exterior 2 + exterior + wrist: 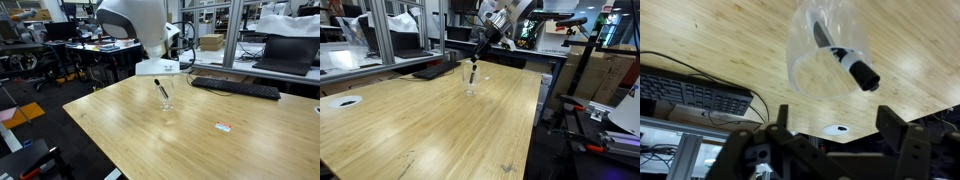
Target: Pick up the marker from the desk and put it in the glass
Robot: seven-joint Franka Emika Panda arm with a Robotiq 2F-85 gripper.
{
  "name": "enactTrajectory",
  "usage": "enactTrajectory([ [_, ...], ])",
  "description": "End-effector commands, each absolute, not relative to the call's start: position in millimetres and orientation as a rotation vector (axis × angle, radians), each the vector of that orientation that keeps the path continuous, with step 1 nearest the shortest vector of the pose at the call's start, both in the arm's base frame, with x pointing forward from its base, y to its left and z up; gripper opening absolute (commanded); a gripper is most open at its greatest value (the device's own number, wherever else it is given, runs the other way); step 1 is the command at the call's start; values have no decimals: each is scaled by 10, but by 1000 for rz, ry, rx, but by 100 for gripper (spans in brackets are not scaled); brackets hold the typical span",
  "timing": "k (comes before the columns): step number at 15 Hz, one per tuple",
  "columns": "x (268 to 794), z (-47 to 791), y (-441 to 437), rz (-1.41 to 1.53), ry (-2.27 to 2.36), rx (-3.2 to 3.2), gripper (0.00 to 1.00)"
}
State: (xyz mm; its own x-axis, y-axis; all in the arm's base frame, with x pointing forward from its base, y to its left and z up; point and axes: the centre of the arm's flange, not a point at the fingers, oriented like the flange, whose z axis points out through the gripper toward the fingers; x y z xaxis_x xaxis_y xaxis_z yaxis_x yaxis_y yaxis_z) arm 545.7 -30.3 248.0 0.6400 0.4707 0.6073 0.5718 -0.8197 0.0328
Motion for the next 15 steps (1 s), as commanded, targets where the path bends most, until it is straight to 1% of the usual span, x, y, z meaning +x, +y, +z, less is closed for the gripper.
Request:
enactTrajectory([
  [1,5457,2580,-342,-816,-797,-2797,100],
  [7,5321,2619,-716,-567,-711,-2977,100],
  [15,5428,3159,-908,-387,-697,-3126,100],
])
